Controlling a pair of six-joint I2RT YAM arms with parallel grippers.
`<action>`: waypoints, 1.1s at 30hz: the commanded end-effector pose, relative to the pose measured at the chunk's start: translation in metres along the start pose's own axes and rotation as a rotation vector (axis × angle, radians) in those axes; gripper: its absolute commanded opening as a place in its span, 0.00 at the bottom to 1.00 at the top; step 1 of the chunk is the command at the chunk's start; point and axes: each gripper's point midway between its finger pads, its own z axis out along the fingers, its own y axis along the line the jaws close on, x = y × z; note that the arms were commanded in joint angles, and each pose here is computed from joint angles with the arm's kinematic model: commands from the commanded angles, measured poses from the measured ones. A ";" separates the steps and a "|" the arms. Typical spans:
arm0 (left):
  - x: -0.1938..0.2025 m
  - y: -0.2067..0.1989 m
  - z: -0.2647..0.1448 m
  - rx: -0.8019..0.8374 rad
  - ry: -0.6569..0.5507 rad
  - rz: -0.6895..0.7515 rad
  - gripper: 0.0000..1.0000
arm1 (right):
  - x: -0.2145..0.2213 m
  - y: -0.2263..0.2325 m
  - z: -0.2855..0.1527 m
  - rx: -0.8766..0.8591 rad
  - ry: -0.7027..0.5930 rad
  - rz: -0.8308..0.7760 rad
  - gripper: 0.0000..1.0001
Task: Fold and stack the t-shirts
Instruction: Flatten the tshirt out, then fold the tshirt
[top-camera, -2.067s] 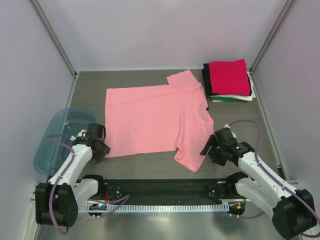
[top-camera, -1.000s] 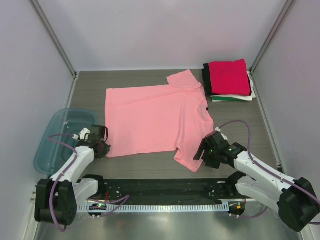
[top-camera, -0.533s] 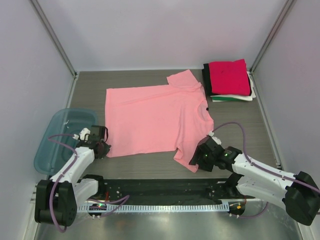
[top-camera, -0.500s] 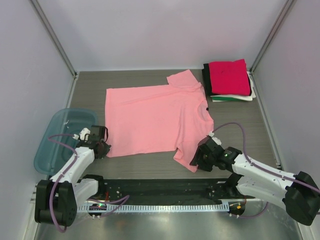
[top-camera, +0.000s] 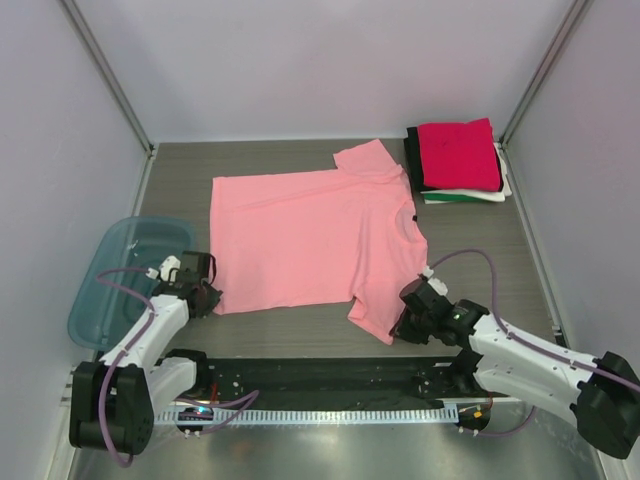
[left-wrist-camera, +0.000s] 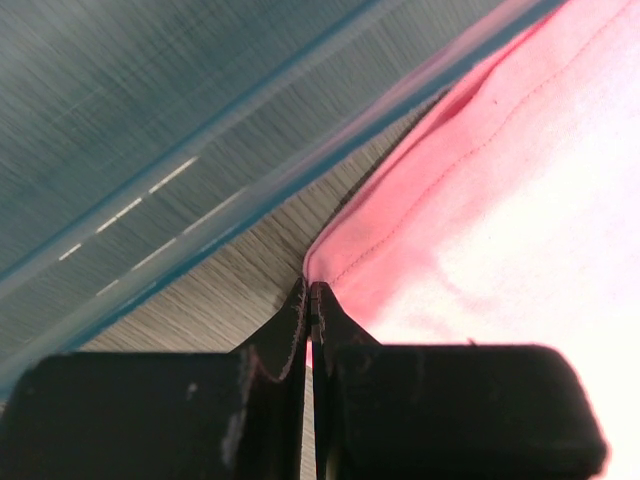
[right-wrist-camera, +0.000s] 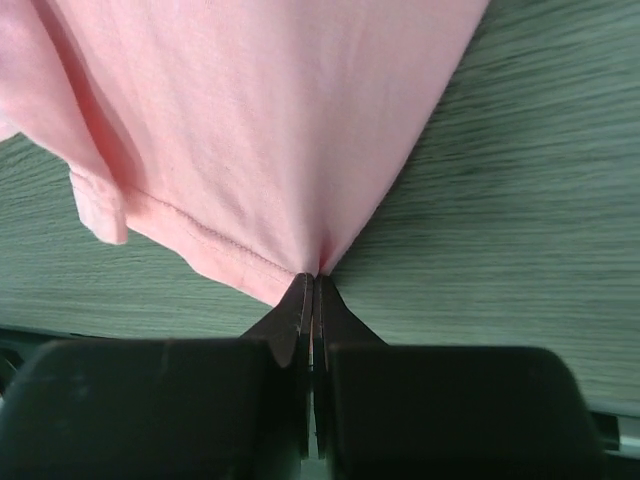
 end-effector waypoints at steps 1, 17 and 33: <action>0.001 -0.003 -0.007 0.025 0.010 0.023 0.00 | -0.014 -0.009 -0.013 0.047 -0.076 0.000 0.01; -0.037 -0.029 -0.084 0.148 -0.053 -0.047 0.00 | -0.083 0.010 -0.117 0.075 -0.360 0.034 0.01; -0.101 -0.083 -0.089 0.122 -0.128 0.029 0.00 | -0.205 0.101 -0.128 0.113 -0.495 -0.091 0.01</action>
